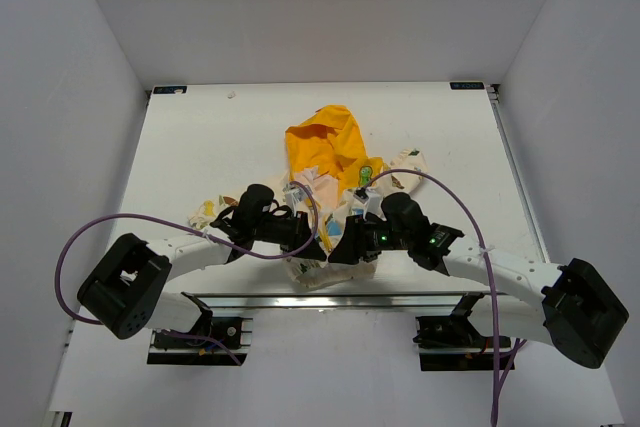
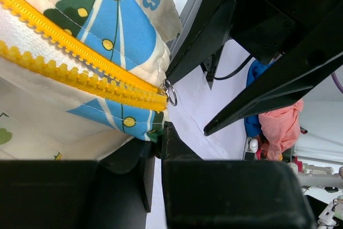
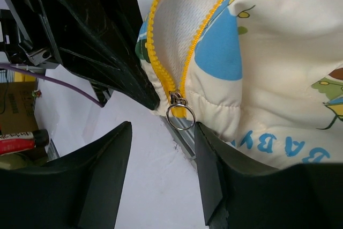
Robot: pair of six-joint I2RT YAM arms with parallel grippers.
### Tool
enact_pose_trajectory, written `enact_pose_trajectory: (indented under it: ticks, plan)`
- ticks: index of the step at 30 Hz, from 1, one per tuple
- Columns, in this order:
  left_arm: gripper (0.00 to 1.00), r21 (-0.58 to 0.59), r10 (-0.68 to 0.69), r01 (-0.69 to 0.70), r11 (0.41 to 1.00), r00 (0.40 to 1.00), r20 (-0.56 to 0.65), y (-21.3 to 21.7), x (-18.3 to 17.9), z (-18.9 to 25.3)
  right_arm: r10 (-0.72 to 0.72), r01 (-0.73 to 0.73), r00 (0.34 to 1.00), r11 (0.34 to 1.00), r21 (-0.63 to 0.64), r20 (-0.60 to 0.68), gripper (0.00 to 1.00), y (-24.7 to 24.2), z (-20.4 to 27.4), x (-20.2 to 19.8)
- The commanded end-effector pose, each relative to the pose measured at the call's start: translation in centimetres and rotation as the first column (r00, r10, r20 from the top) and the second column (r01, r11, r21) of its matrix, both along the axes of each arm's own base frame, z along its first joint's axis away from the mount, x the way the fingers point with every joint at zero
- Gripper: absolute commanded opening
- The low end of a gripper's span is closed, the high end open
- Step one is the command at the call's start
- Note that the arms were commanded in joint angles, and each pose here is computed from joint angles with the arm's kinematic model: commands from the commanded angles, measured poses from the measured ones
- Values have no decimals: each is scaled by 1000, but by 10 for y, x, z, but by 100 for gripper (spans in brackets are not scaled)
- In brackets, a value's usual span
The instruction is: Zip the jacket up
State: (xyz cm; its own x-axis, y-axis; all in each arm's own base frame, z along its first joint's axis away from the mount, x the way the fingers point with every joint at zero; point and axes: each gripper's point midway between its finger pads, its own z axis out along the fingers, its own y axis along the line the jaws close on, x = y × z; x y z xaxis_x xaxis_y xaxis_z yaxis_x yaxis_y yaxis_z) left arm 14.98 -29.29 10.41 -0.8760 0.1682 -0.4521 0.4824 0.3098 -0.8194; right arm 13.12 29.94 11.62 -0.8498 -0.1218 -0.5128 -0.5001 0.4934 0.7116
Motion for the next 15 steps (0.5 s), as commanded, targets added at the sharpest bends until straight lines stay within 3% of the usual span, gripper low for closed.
enact_pose_trajectory:
  ticks: [1,6,15]
  plan:
    - [0,-45,-38,39,998,999,28,-1,-7,12,-30,26,998,998,65,57,55,12,23,13]
    - [0,-48,-38,40,998,999,29,-1,-6,13,-56,53,997,997,60,55,45,12,24,17]
    - [0,-56,-42,44,997,998,37,-1,-7,17,-110,110,993,994,-4,36,46,11,14,25]
